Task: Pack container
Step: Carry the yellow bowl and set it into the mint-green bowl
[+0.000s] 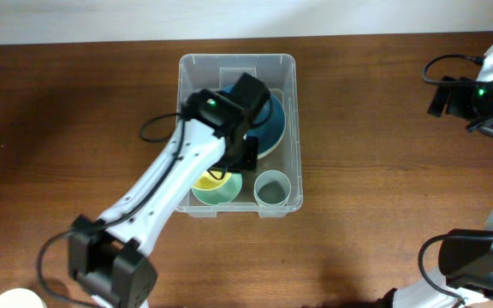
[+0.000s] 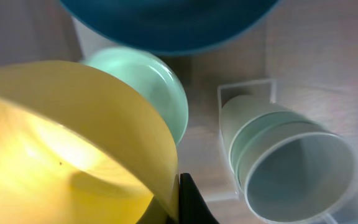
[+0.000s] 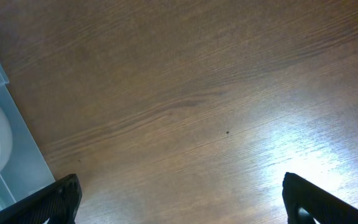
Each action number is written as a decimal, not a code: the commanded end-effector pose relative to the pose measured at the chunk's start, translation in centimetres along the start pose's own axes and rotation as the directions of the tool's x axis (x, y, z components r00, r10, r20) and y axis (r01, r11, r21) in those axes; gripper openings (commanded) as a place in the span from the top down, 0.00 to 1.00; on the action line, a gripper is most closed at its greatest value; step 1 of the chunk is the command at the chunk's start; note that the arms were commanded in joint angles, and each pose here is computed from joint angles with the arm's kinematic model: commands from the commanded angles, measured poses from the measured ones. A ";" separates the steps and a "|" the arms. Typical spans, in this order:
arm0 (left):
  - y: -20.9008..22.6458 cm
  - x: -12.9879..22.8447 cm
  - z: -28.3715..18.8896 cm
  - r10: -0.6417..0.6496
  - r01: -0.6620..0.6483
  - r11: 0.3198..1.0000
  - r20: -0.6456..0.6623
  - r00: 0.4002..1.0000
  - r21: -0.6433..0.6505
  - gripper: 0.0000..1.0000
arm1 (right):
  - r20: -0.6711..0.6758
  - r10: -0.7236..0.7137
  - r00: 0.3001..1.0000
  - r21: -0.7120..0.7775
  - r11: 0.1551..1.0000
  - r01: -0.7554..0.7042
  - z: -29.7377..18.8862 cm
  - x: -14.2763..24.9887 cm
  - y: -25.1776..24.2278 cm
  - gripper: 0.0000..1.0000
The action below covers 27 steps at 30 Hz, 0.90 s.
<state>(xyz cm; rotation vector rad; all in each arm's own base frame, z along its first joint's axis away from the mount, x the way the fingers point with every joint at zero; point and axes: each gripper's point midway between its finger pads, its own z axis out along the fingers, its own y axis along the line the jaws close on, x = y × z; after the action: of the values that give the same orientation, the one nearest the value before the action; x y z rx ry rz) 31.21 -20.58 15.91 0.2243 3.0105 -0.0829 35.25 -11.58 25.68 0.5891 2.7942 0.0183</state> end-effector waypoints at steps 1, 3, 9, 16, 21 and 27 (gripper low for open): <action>-0.8 0.7 2.8 -0.013 0.014 1.000 -0.085 0.996 0.007 0.92 | 0.029 -0.001 1.000 -0.002 1.000 0.001 -1.1 0.2 0.0 0.01; -0.9 0.6 3.7 -0.013 0.013 1.000 -0.102 0.995 -0.001 0.87 | 0.029 -0.001 1.000 -0.002 1.000 0.001 -1.1 0.2 0.0 0.01; -0.8 0.8 4.7 -0.015 0.013 1.000 -0.131 0.991 -0.015 0.68 | 0.029 -0.002 1.000 -0.001 1.000 0.002 -1.1 0.2 0.0 0.01; 0.7 -0.7 0.9 -0.041 0.042 0.998 0.013 0.999 -0.055 0.67 | 0.030 -0.002 1.000 -0.001 1.000 0.002 -1.1 0.2 0.0 0.01; 3.3 -2.2 -4.3 -0.087 0.100 0.993 0.192 0.977 -0.056 0.59 | 0.030 -0.001 1.000 -0.001 1.000 0.002 -1.1 0.2 0.0 0.01; 3.1 -2.6 -4.4 -0.100 0.107 0.994 0.201 0.974 -0.023 0.67 | 0.029 -0.002 1.000 -0.001 1.000 0.002 -1.1 0.2 0.0 0.01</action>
<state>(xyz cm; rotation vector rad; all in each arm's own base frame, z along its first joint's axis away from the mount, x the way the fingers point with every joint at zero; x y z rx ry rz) 33.33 -17.32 21.01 0.0534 2.8175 -0.0800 35.25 -11.58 25.68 0.5886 2.7943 0.0182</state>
